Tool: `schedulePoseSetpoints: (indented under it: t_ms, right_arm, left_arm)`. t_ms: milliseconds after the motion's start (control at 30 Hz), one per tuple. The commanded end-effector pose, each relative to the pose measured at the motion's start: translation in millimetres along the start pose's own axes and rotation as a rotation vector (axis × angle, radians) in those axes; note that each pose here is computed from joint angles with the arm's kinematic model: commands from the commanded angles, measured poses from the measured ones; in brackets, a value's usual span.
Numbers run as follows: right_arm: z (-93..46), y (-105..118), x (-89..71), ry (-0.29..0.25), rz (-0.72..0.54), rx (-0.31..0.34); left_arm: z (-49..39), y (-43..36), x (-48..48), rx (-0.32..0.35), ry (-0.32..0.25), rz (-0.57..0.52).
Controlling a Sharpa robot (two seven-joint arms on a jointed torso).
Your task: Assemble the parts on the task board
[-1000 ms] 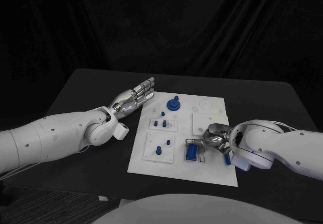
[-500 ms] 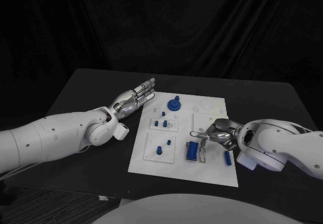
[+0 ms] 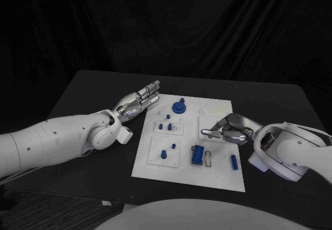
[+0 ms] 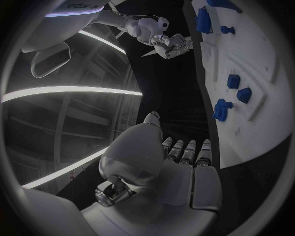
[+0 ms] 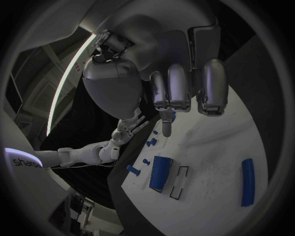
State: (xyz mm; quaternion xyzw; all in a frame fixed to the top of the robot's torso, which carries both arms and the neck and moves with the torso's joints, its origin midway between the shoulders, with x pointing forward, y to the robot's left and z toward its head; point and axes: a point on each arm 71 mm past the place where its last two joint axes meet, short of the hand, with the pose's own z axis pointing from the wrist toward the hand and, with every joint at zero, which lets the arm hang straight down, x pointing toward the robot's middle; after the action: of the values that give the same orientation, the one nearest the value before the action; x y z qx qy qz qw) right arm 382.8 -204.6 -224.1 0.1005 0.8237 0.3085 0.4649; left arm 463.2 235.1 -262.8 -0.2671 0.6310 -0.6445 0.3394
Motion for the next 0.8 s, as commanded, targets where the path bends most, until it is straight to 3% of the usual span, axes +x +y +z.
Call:
schedulePoseSetpoints:
  t_ms: [33, 400, 633, 800]
  right_arm:
    - [-3.4, 10, 0.9, -0.065, -0.084, -0.173]
    - [-5.8, 2, 18.6, -0.009, -0.095, -0.197]
    - [-11.7, 3, 28.3, -0.090, -0.273, -0.236]
    - [-17.1, 1, 34.9, -0.147, -0.419, -0.213]
  left_arm:
    - [-0.1, -0.9, 1.6, 0.012, 0.009, -0.009]
    - [-0.8, -0.5, 1.8, 0.010, 0.011, -0.011]
    - [-1.4, -0.2, 2.0, 0.010, 0.011, -0.013]
    - [-3.9, 0.1, 0.2, 0.007, 0.009, -0.013]
